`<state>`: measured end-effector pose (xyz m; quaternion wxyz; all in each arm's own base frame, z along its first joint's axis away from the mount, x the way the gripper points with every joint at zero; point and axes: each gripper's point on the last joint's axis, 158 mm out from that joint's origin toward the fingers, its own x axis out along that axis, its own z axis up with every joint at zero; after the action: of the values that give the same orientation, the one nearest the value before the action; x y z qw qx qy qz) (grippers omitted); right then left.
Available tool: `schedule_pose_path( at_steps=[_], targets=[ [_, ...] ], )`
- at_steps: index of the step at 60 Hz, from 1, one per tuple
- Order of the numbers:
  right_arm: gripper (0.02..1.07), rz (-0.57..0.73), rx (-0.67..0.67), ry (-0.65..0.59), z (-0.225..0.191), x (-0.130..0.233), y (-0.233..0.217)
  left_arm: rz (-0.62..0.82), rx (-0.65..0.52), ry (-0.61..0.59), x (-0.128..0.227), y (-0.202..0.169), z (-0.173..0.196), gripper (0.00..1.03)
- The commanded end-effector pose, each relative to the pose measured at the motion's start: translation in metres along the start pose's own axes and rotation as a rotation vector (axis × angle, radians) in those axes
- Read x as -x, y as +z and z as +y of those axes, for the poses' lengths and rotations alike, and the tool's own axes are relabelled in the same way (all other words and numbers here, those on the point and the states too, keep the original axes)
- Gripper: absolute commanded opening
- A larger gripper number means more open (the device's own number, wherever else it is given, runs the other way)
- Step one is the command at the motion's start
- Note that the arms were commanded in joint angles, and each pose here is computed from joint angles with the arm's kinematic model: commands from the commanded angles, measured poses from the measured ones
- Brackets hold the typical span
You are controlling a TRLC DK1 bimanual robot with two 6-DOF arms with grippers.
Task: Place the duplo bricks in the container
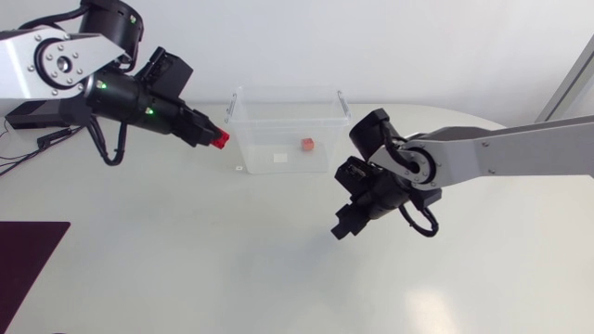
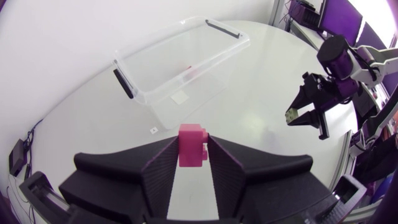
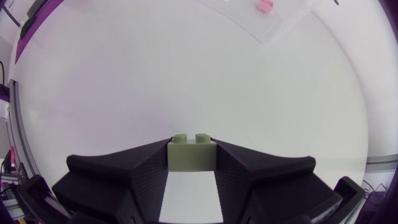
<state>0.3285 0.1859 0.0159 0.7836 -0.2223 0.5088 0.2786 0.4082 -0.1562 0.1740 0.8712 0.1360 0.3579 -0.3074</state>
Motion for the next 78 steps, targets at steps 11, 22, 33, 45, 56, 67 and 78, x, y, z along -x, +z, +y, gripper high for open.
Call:
schedule_pose_path(
  at_steps=[11, 22, 33, 45, 56, 67, 78],
  targets=[
    [0.44, -0.105, -0.001, -0.028, -0.011, 0.041, 0.045, -0.069, 0.023, -0.002, -0.021, 0.056, 0.018, 0.30],
    [0.44, -0.185, -0.011, -0.043, -0.020, 0.061, 0.078, -0.068, 0.037, -0.006, -0.045, 0.069, 0.029, 0.30],
    [0.44, -0.271, -0.027, -0.061, -0.031, 0.075, 0.109, -0.082, 0.048, 0.000, -0.069, 0.081, 0.043, 0.31],
    [0.44, -0.343, -0.045, -0.085, -0.046, 0.082, 0.136, -0.120, 0.041, 0.005, -0.091, 0.113, 0.054, 0.30],
    [0.44, -0.426, -0.072, -0.099, -0.062, 0.092, 0.163, -0.111, 0.061, 0.031, -0.111, 0.118, 0.066, 0.40],
    [0.44, -0.508, -0.089, -0.120, -0.072, 0.090, 0.191, -0.109, 0.080, 0.050, -0.110, 0.116, 0.073, 1.00],
    [0.44, -0.534, -0.114, -0.140, -0.095, 0.082, 0.217, -0.148, 0.100, 0.068, -0.075, 0.126, 0.072, 1.00]
  ],
)
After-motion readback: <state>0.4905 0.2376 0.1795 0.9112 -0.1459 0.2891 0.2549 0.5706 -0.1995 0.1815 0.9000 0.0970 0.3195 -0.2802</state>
